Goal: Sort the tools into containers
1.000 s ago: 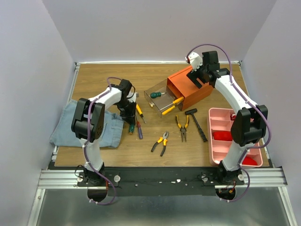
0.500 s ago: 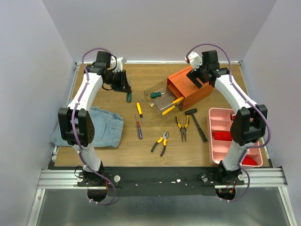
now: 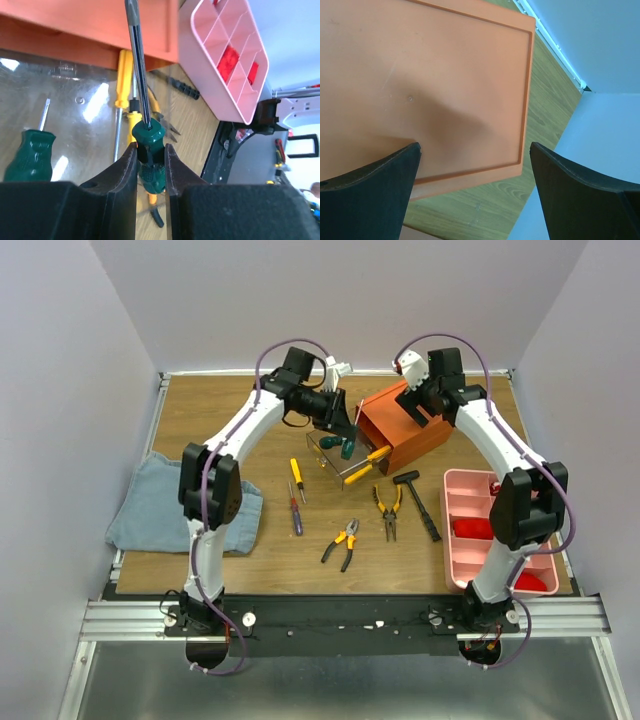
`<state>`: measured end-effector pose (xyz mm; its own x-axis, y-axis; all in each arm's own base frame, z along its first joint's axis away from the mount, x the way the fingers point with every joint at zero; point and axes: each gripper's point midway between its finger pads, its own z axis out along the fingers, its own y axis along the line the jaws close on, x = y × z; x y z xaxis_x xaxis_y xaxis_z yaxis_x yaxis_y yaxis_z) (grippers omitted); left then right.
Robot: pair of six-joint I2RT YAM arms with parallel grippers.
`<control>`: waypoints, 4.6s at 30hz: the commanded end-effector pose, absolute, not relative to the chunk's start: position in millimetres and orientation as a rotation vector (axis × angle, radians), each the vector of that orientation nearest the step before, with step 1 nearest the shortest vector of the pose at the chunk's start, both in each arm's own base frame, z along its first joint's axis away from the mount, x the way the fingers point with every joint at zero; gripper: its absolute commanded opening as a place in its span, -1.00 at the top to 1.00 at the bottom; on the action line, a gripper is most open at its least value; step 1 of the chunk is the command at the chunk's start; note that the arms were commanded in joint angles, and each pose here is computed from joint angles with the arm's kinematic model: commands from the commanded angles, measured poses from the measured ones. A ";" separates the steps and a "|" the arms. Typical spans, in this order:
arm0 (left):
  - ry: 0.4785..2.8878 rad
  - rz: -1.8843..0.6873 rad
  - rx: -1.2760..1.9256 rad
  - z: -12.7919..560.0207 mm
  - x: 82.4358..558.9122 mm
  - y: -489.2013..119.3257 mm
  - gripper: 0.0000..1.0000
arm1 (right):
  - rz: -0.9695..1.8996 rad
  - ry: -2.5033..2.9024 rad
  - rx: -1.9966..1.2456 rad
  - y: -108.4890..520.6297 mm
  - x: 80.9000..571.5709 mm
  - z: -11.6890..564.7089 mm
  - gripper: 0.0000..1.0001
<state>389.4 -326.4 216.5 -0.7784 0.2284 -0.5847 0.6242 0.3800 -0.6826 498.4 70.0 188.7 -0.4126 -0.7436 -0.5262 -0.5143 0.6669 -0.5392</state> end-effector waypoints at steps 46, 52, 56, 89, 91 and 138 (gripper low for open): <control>3.155 -0.559 0.272 8.4 295.2 -161.1 0.24 | -0.344 2.377 -1.182 63.9 443.3 105.0 -1.00; 3.013 -0.841 0.164 49.8 304.0 -159.4 0.85 | -0.347 2.360 -1.178 67.0 449.8 108.3 -1.00; 2.783 -1.026 0.073 100.2 337.6 -149.2 0.92 | -0.353 2.356 -1.184 65.7 447.9 107.2 -1.00; 2.251 -1.252 0.681 219.2 413.7 -321.5 -0.40 | -0.374 2.331 -1.220 69.5 448.7 112.0 -1.00; 2.136 -1.217 0.730 254.5 421.3 -321.8 -0.47 | -0.371 2.327 -1.220 71.6 449.9 112.7 -1.00; 2.960 -0.444 -0.116 22.1 400.5 -160.8 0.44 | -0.381 2.318 -1.262 72.4 443.9 109.3 -1.00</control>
